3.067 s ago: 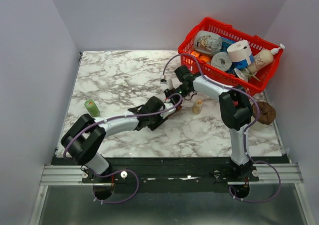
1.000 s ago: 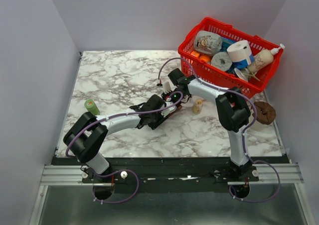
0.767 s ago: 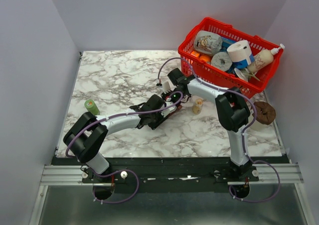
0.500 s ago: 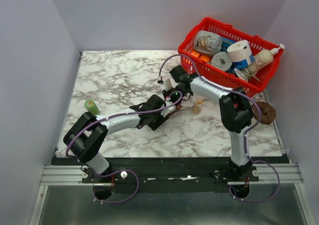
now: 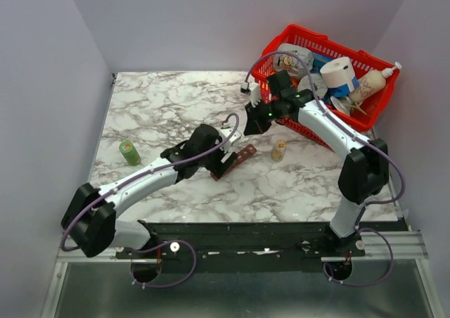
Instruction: Sort the pills into containers
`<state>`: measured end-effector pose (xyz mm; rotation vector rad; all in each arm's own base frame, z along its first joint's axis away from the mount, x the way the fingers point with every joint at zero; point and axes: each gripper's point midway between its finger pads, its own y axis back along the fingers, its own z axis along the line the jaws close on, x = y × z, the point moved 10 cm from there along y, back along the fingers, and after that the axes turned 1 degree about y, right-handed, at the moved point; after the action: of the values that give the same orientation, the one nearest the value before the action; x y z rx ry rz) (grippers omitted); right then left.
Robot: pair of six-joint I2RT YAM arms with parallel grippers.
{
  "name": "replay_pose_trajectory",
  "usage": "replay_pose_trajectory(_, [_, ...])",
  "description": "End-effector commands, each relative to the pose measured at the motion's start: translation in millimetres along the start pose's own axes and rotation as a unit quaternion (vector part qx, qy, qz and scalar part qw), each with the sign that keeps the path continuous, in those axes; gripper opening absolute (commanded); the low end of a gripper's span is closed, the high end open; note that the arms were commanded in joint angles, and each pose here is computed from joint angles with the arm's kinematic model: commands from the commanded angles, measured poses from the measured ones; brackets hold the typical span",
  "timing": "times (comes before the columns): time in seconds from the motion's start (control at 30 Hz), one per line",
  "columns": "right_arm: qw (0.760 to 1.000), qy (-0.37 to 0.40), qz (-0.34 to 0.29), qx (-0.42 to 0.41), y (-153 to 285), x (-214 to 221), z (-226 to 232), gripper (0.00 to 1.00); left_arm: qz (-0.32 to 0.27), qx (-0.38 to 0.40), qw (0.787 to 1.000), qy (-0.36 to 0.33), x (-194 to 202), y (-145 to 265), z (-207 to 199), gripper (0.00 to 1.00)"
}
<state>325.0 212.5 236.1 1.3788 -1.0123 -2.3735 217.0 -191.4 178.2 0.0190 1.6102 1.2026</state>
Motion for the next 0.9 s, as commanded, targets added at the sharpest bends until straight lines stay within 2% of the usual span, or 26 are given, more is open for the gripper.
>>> replay_pose_trajectory(0.0, [0.995,0.082,-0.054,0.017,49.6,-12.5,13.1,0.11,-0.145,-0.013,0.988,0.043,-34.5,55.2,15.6,0.99])
replay_pose_trajectory(0.07, [0.99,0.11,-0.084,0.034,74.3,-18.3,24.2,0.18,-0.198,-0.024,0.978,0.065,-40.2,75.2,24.3,0.99])
replay_pose_trajectory(0.1, [0.987,0.122,-0.095,0.042,84.0,-20.1,24.7,0.25,-0.247,-0.04,0.964,0.089,-44.3,95.7,33.8,0.99])
replay_pose_trajectory(0.17, [0.98,0.146,-0.123,0.058,107.6,-25.1,35.3,0.35,-0.294,-0.042,0.948,0.111,-50.1,116.6,38.5,0.99])
replay_pose_trajectory(0.2, [0.976,0.156,-0.135,0.068,118.7,-27.8,38.4,0.49,-0.322,-0.06,0.937,0.123,-53.5,134.8,44.6,0.99])
replay_pose_trajectory(0.27, [0.967,0.178,-0.162,0.088,141.3,-31.9,50.5,0.65,-0.326,-0.088,0.927,0.161,-54.0,149.9,50.0,0.99])
replay_pose_trajectory(0.3, [0.963,0.184,-0.174,0.097,151.0,-34.2,54.6,0.81,-0.336,-0.1,0.921,0.17,-61.5,163.6,52.9,0.99])
replay_pose_trajectory(0.37, [0.955,0.192,-0.198,0.112,166.4,-37.8,63.5,0.96,-0.326,-0.123,0.92,0.178,-63.5,173.0,58.2,0.99])
replay_pose_trajectory(0.4, [0.951,0.183,-0.217,0.126,178.7,-39.4,70.8,1.0,-0.311,-0.139,0.922,0.182,-64.1,178.4,60.3,0.99])
replay_pose_trajectory(0.47, [0.94,0.182,-0.25,0.142,194.7,-45.1,79.9,1.0,-0.301,-0.154,0.924,0.179,-62.9,181.4,62.5,0.99])
replay_pose_trajectory(0.53, [0.929,0.149,-0.289,0.178,210.1,-43.5,91.2,1.0,-0.293,-0.155,0.928,0.172,-60.6,182.6,62.1,0.99])
replay_pose_trajectory(0.57, [0.915,0.147,-0.32,0.196,217.1,-48.2,94.4,1.0,-0.292,-0.155,0.929,0.17,-59.9,182.9,61.6,0.99])
replay_pose_trajectory(0.6, [0.905,0.101,-0.345,0.229,225.4,-48.7,96.1,1.0,-0.29,-0.153,0.93,0.169,-58.5,183.1,61.0,0.99])
replay_pose_trajectory(0.7, [0.884,0.03,-0.375,0.277,241.1,-54.0,99.4,1.0,-0.29,-0.151,0.93,0.168,-55.2,183.2,59.7,0.99])
replay_pose_trajectory(0.87, [0.878,0.021,-0.382,0.287,244.4,-48.5,102.3,1.0,-0.291,-0.157,0.929,0.166,-53.2,184.4,59.8,0.99])
